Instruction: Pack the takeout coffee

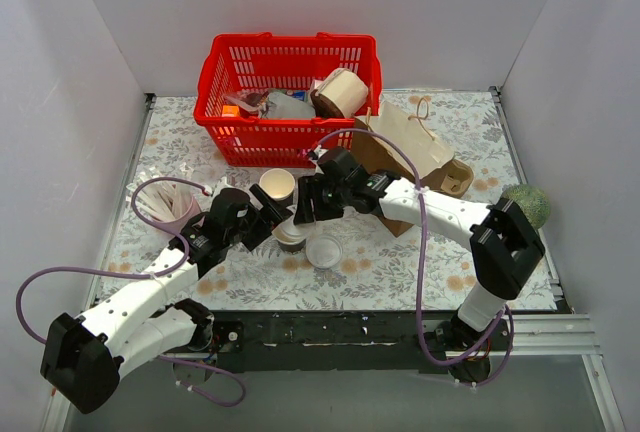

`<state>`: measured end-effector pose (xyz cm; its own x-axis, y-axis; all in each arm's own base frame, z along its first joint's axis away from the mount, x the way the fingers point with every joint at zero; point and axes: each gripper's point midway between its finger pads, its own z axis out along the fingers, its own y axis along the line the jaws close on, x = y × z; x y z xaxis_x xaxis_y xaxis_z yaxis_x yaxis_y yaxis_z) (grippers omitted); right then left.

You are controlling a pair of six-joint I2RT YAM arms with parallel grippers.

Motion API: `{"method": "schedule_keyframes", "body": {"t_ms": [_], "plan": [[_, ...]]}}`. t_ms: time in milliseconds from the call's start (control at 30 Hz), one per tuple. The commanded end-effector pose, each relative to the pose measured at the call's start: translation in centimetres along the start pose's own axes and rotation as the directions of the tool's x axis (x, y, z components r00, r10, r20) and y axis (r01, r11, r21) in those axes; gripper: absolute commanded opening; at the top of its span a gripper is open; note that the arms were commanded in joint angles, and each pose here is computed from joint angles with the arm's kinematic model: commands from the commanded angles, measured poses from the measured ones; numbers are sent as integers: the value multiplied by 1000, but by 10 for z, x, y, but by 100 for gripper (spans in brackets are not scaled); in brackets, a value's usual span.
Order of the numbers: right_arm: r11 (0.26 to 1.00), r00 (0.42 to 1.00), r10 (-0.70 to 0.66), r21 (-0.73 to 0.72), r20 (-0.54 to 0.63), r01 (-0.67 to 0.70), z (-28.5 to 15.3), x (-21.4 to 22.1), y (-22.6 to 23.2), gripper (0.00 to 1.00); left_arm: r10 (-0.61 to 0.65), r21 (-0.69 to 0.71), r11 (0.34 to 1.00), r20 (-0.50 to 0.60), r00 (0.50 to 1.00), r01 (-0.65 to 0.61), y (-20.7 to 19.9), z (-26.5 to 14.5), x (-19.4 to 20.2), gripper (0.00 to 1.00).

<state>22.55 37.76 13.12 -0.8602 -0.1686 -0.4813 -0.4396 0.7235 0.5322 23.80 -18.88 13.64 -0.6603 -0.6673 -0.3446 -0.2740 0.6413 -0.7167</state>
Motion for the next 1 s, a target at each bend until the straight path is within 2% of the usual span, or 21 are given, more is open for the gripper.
{"method": "schedule_keyframes", "body": {"t_ms": [0, 233, 500, 633, 967], "plan": [[999, 998, -48, 5, 32, 48, -2, -13, 11, 63, -5, 6, 1000, 5, 1000, 4, -1, -5, -2, 78], [996, 998, -68, -62, 17, 69, -3, -11, 29, 66, -3, 6, 1000, -14, 1000, 3, 0, -2, 2, 76], [991, 998, -62, -118, 4, 62, -3, -8, 39, 68, -5, 18, 1000, -23, 1000, 5, -2, -2, 4, 70], [995, 999, -53, -89, 4, 53, 4, -7, 32, 69, -7, 14, 1000, -34, 999, 8, 1, -2, 7, 66], [998, 996, -56, 44, 71, 53, 10, -15, 10, 68, -8, -20, 1000, -20, 1000, 8, 12, -6, 6, 66]]}}
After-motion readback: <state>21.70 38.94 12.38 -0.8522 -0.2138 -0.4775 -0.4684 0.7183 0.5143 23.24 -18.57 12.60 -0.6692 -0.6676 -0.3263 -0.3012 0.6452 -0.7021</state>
